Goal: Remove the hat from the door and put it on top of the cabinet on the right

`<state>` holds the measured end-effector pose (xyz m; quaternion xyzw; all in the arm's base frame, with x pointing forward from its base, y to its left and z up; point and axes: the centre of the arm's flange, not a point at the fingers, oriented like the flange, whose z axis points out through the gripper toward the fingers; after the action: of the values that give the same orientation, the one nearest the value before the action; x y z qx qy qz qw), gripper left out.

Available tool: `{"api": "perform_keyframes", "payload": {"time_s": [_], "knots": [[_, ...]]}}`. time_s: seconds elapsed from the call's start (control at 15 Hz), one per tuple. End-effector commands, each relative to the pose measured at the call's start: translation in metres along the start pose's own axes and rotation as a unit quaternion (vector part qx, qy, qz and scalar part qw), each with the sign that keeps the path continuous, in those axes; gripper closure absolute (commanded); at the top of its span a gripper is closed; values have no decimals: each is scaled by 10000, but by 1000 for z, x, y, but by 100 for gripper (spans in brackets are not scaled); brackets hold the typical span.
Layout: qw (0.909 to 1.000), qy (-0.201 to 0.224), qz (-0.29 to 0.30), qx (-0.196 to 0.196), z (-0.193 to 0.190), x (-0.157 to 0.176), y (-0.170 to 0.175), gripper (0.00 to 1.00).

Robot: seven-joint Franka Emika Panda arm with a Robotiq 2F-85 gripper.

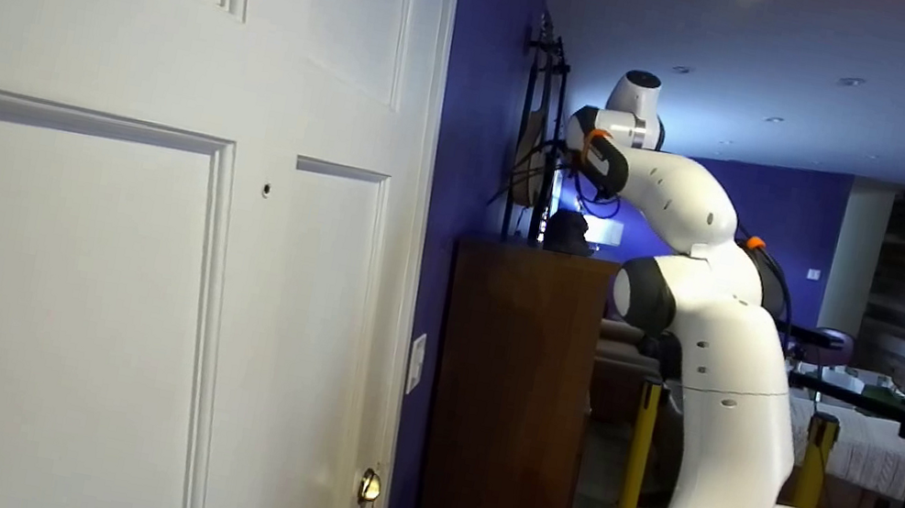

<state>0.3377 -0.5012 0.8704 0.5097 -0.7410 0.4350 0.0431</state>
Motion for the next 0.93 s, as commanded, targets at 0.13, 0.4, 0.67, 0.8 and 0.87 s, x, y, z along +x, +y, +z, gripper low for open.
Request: {"api": "perform_keyframes", "payload": {"time_s": [0.13,0.4,0.67,0.8,0.87], "knots": [[9881,-958,-738,-954,-43,-24,7,0],[9765,-1195,-1587,-838,-62,-41,19,0],[9583,-1057,-2625,-391,-78,-54,22,0],[9499,-980,-2951,-326,-88,-62,22,0],[9473,-910,-3053,-338,-94,-67,22,0]]}}
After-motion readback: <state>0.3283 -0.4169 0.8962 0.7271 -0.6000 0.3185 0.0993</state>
